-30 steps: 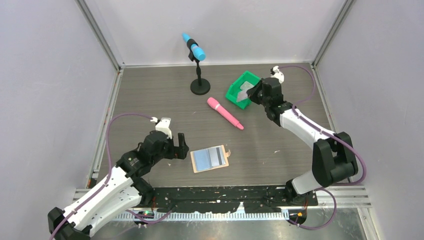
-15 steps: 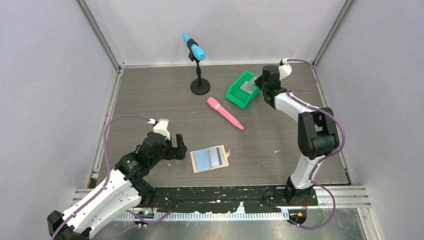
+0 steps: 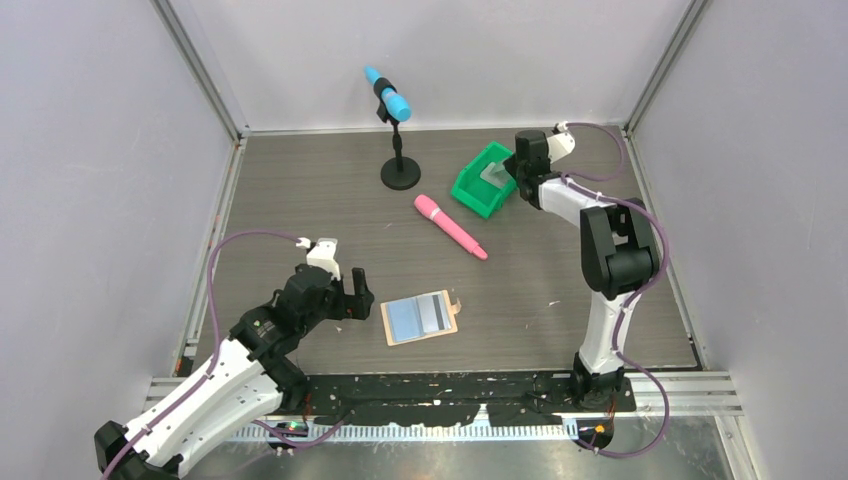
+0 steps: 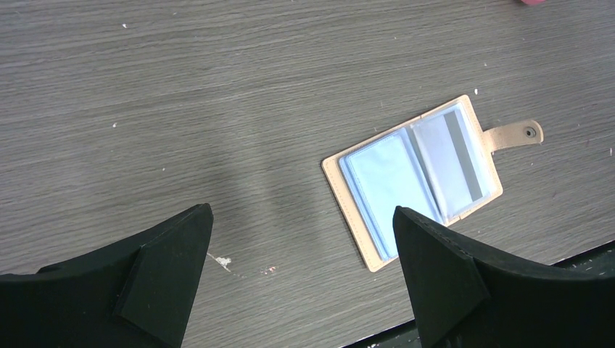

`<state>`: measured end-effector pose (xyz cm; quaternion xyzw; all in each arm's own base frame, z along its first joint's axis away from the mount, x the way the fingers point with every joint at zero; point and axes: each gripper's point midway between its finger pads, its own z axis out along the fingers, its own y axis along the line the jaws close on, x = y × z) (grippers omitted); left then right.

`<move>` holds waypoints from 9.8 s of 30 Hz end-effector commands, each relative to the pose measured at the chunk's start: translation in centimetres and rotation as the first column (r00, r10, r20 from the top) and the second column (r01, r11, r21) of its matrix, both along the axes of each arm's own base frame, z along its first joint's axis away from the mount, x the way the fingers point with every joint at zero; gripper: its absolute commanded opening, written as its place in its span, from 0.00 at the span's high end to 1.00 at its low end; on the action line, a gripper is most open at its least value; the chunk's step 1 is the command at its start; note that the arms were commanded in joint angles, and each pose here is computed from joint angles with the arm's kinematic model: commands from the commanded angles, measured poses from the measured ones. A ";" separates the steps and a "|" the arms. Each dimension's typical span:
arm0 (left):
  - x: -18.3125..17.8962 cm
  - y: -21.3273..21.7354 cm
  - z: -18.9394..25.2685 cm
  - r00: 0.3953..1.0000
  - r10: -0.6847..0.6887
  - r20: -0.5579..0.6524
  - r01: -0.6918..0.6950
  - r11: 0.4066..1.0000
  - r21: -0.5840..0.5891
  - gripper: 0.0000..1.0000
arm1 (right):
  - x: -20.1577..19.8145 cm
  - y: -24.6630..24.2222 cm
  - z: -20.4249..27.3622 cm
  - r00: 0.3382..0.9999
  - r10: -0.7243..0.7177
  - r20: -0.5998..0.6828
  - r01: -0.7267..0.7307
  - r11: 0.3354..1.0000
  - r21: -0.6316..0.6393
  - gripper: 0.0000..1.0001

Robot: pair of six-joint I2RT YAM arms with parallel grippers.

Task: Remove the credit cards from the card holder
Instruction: Place the credit card in the storage box, then remove the credit card from the card holder.

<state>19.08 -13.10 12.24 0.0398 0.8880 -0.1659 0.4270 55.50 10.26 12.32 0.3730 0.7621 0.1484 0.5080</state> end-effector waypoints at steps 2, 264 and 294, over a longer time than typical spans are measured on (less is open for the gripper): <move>0.4 0.1 1.0 1.000 0.008 0.028 -0.007 1.000 -0.005 0.00 | 1.4 -0.5 1.5 0.996 -0.057 0.061 0.056 0.998 0.022 0.95; 1.0 -16.7 -3.3 0.887 -0.359 -0.289 0.161 0.829 -0.535 0.64 | -36.7 20.9 -3.6 0.406 0.913 -0.042 -0.900 0.408 0.155 0.51; 1.2 -17.0 -3.5 0.886 -0.358 -0.295 0.159 0.832 -0.532 0.64 | -36.8 19.4 -3.1 0.298 0.948 -0.111 -0.954 0.292 -0.066 0.20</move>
